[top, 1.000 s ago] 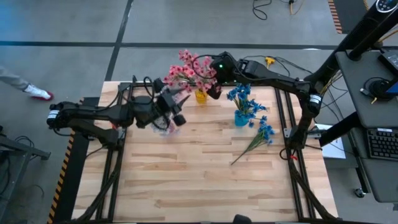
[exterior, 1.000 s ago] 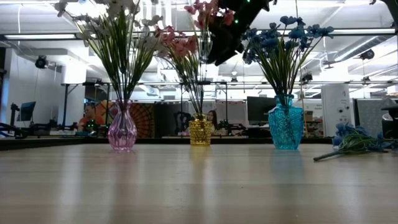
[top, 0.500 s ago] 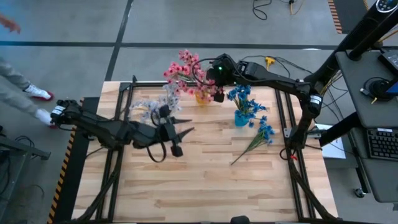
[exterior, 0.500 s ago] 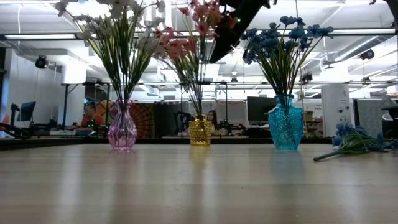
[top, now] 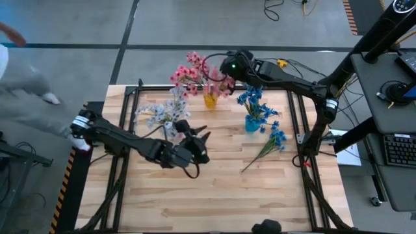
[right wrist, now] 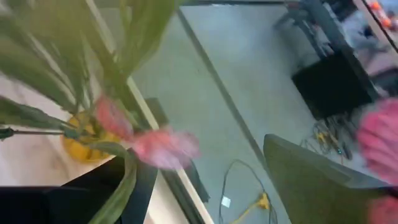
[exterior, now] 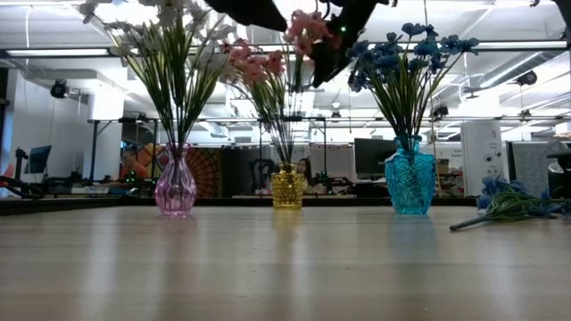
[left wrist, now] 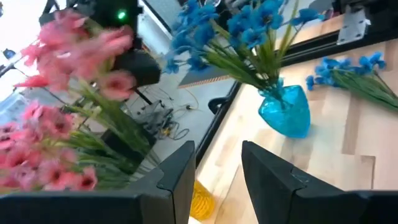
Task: Sort flowers into vase by color
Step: Put the pink flowers into the yellow vase
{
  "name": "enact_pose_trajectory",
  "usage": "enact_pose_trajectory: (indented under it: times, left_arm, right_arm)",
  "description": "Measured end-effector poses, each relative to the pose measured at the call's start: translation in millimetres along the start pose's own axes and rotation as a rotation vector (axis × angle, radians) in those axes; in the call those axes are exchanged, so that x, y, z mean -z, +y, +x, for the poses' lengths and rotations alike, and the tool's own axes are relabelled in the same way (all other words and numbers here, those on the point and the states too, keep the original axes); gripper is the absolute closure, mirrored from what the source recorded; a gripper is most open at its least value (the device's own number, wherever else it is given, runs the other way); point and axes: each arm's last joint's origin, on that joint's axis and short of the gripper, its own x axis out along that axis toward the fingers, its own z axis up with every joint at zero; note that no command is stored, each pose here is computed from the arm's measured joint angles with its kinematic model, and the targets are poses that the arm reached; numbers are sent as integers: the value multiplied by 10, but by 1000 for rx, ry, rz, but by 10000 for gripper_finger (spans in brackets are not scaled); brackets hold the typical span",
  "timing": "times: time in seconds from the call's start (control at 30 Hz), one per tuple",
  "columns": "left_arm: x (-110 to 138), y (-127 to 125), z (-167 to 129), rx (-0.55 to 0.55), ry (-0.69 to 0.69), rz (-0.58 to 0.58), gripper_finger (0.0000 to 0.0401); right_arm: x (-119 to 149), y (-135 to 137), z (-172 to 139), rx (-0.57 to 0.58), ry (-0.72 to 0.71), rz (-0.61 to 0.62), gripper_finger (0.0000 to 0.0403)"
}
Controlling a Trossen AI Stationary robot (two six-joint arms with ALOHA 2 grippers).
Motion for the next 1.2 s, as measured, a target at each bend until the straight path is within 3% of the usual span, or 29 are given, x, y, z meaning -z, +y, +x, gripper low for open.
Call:
enact_pose_trajectory:
  times: [0.13, 0.2, 0.27, 0.37, 0.4, 0.47, 0.53, 0.67, 0.77, 0.87, 1.1, 1.2]
  left_arm:
    - [-95, -35, 26, 1, -5, 18, 284]
    - [-141, -9, 19, -1, -12, 6, 284]
    - [-160, 26, 3, -1, -15, 0, 284]
    - [-203, 112, -66, 21, -38, -25, 284]
    - [-219, 141, -89, 35, -48, -35, 284]
    - [-246, 184, -123, 52, -64, -54, 284]
    - [-249, 204, -133, 54, -65, -56, 284]
    - [-259, 238, -145, 51, -69, -64, 285]
    - [-246, 234, -127, 49, -63, -57, 285]
    - [-214, 250, -72, 37, -50, -54, 285]
    - [-90, 333, 176, -17, -7, -140, 285]
    - [-49, 302, 348, -40, -16, -178, 285]
  right_arm:
    - [14, -51, -8, 195, 51, 21, 125]
    - [18, -72, -9, 237, 63, 12, 128]
    - [19, -77, -13, 209, 57, 1, 132]
    - [31, -44, -46, -13, 17, -54, 138]
    - [25, -50, -48, -12, 10, -40, 140]
    - [13, -81, -53, 105, 25, -38, 146]
    - [29, -109, -47, 223, 78, -121, 150]
    - [38, -131, -30, 347, 150, -254, 157]
    - [-11, -137, -49, 397, 118, -212, 160]
    - [-25, -133, -63, 303, 58, -145, 161]
    - [-87, -85, -151, -72, -57, 16, 159]
    - [-110, -84, -175, -133, -78, 63, 158]
